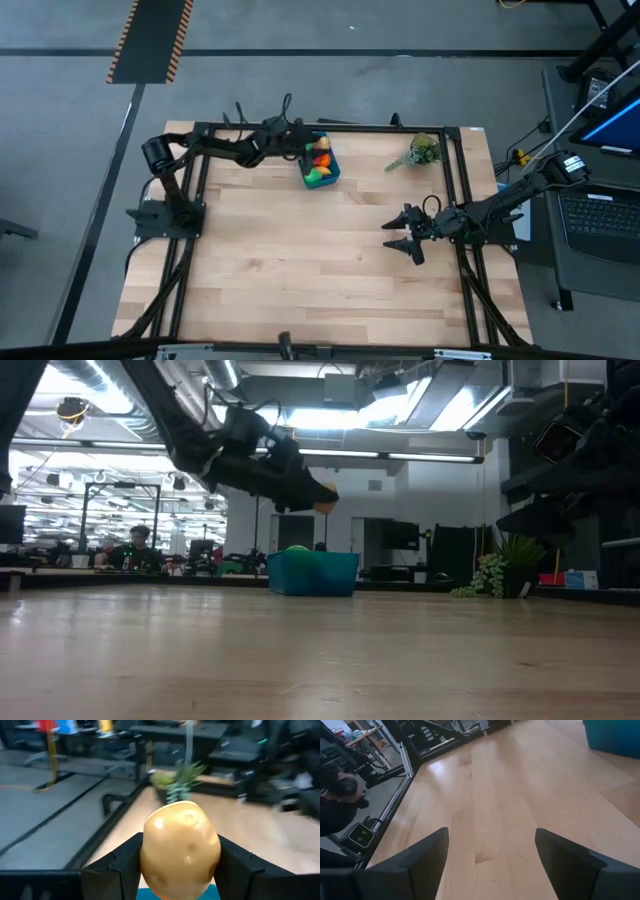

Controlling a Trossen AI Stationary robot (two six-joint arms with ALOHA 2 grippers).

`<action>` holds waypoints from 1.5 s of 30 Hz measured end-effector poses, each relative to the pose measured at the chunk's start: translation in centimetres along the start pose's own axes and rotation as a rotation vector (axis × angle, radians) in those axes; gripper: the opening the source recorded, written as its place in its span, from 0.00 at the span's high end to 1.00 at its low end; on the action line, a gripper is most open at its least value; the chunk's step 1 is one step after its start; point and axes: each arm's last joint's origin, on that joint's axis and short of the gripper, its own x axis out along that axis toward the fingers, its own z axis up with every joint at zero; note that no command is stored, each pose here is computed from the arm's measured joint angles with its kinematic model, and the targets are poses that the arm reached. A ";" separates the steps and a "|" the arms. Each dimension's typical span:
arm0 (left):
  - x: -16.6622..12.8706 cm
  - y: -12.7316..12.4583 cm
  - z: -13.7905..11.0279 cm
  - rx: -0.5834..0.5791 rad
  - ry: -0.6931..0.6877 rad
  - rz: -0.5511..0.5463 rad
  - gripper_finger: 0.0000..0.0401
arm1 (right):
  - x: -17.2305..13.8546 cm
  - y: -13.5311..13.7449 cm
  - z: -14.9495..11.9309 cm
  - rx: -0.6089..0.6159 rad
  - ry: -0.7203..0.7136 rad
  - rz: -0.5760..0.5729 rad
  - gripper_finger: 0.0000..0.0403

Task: Pick and placing Produce into tupperware
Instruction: Put the potato into the blue bin

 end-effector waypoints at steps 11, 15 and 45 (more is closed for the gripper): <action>0.8 1.1 0.8 0.041 0.300 0.260 0.53 | 0.0 -0.1 -0.1 -0.008 0.014 -0.008 0.26; 1.2 0.9 2.0 0.054 0.349 0.292 0.53 | 0.0 -0.1 -0.2 -0.008 0.015 -0.009 0.26; 0.8 0.6 5.1 -0.016 0.727 0.260 0.53 | 0.0 -0.2 -0.6 0.014 0.079 0.005 0.26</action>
